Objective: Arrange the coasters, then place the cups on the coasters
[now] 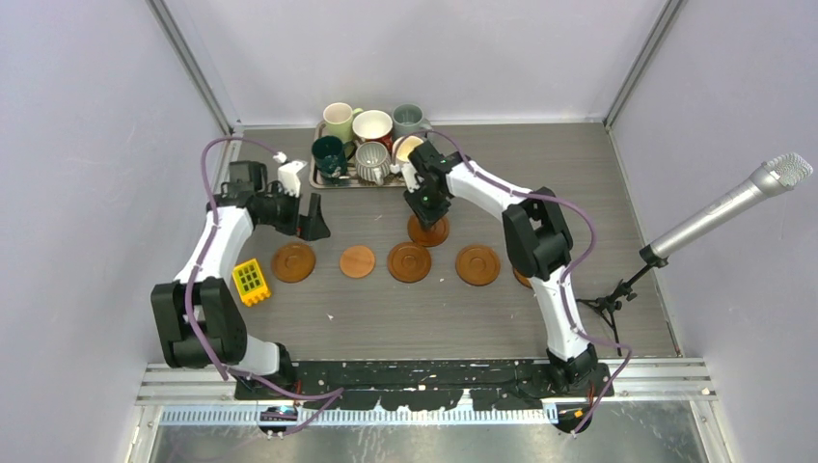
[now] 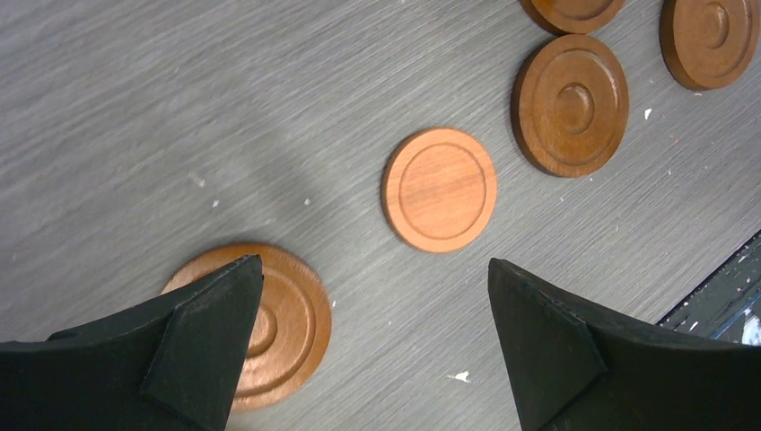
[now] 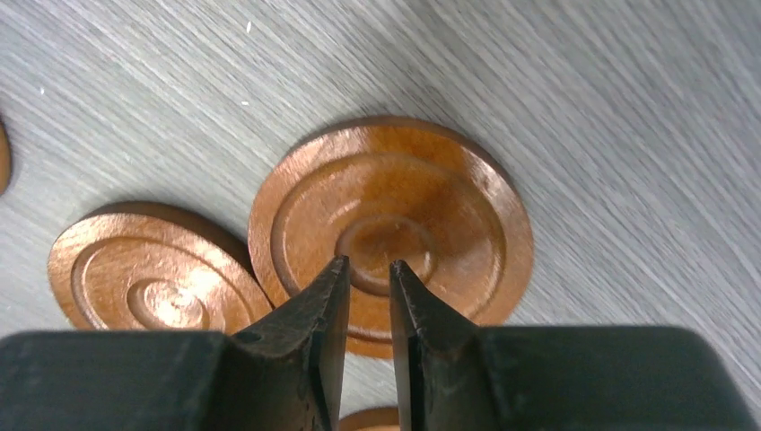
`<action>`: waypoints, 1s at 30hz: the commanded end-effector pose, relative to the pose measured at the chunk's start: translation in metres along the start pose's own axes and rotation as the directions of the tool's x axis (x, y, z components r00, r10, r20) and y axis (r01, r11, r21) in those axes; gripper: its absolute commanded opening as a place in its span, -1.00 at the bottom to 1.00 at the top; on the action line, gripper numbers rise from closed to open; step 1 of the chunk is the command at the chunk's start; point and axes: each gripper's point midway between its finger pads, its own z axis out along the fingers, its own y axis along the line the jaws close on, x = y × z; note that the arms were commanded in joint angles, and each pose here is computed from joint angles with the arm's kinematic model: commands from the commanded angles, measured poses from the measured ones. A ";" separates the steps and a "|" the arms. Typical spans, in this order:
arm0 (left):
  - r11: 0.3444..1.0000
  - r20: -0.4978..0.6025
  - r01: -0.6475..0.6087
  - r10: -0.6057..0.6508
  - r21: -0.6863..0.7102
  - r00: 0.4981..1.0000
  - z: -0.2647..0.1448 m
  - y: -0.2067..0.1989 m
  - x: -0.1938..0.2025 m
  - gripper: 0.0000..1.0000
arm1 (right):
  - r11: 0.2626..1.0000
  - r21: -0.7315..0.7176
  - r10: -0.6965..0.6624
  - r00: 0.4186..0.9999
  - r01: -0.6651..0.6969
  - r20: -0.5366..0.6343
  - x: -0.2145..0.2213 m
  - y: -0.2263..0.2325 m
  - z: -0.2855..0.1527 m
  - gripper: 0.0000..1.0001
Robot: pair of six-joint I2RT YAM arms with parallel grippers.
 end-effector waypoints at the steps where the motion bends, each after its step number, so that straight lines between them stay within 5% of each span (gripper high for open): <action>1: 0.992 0.014 -0.119 0.119 0.032 0.993 0.020 -0.025 -0.032 0.97 | 0.998 0.002 0.053 0.976 -0.055 0.209 -0.041 -0.012 -0.081 -0.42; 6: 0.955 -0.019 -0.293 0.294 0.055 0.956 0.072 -0.074 -0.056 0.95 | 0.984 0.015 0.160 0.927 -0.175 0.340 -0.041 -0.049 -0.145 -0.40; 11: 0.918 -0.043 -0.397 0.398 0.017 0.917 0.126 -0.104 -0.079 0.91 | 0.968 0.023 0.225 0.910 -0.249 0.349 -0.005 -0.068 -0.174 -0.38; 20: 0.912 -0.121 -0.409 0.405 -0.013 0.906 0.204 -0.121 -0.090 0.84 | 0.953 -0.025 0.297 0.911 -0.303 0.284 0.051 -0.063 -0.179 -0.22; 30: 0.908 -0.206 -0.419 0.406 -0.020 0.890 0.248 -0.126 -0.070 0.67 | 0.958 -0.068 0.288 0.922 -0.280 0.260 0.064 -0.053 -0.168 0.03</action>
